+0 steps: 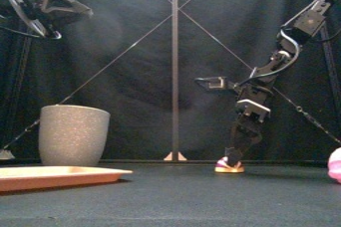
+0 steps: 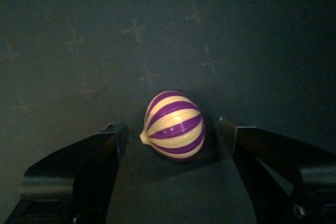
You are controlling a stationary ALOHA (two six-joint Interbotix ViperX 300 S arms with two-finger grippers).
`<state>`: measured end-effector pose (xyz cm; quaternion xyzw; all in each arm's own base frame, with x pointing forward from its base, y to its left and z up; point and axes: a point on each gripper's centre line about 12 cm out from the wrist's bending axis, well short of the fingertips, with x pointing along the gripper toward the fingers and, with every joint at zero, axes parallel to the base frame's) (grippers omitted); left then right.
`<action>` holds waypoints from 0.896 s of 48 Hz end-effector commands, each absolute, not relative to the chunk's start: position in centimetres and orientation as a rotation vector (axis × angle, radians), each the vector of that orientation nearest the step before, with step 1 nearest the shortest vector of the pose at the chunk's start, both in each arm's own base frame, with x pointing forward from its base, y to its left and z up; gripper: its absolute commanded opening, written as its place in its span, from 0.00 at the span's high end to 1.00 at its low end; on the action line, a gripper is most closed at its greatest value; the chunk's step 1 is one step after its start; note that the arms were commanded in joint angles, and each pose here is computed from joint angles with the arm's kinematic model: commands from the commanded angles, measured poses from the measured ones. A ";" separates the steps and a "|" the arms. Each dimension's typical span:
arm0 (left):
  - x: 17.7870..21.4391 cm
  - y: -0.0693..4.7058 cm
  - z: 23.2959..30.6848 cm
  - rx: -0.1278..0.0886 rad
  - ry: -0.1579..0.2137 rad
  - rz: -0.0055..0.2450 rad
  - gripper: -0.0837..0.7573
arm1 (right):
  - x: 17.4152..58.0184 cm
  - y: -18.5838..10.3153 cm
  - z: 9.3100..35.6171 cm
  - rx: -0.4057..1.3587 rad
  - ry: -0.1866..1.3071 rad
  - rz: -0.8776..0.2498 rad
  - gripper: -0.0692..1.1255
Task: Pick the onion then place it on the pink plate
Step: Pick the onion
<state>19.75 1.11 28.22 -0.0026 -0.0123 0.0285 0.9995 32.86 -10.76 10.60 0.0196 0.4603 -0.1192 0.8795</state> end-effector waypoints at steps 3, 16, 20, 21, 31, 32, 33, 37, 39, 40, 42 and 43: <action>19.92 1.15 28.66 -0.005 -0.035 0.059 0.83 | 33.3 -11.5 11.4 0.054 0.940 -0.271 0.08; 19.83 1.15 28.25 -0.010 -0.026 0.059 0.83 | 32.9 -11.5 10.7 0.100 0.985 -0.286 0.08; 19.81 1.15 28.12 -0.010 -0.023 0.059 0.83 | 33.0 -11.5 10.7 0.117 0.984 -0.291 0.09; 19.80 1.15 28.06 -0.008 -0.022 0.059 0.83 | 33.1 -11.5 10.7 0.122 0.983 -0.292 0.09; 19.76 1.18 27.81 -0.010 -0.016 0.060 0.83 | 33.5 -11.6 10.7 0.125 0.977 -0.292 0.16; 19.76 1.18 27.81 -0.012 -0.016 0.061 0.83 | 33.5 -11.6 10.7 0.125 0.978 -0.292 0.17; 19.76 1.18 27.81 -0.010 -0.016 0.061 0.83 | 33.5 -11.6 10.7 0.126 0.978 -0.294 0.18; 19.73 1.17 27.84 -0.008 -0.017 0.060 0.83 | 33.6 -11.6 10.7 0.121 0.979 -0.292 0.21; 19.73 1.17 27.84 -0.008 -0.017 0.060 0.83 | 33.5 -11.7 10.7 0.124 0.980 -0.294 0.23; 19.71 1.17 27.87 -0.008 -0.019 0.060 0.83 | 33.5 -11.7 10.7 0.122 0.980 -0.293 0.24; 19.71 1.18 27.87 -0.010 -0.019 0.061 0.83 | 33.5 -11.7 10.7 0.122 0.980 -0.293 0.25; 19.69 1.17 27.90 -0.008 -0.020 0.060 0.83 | 33.5 -11.7 10.7 0.122 0.980 -0.293 0.25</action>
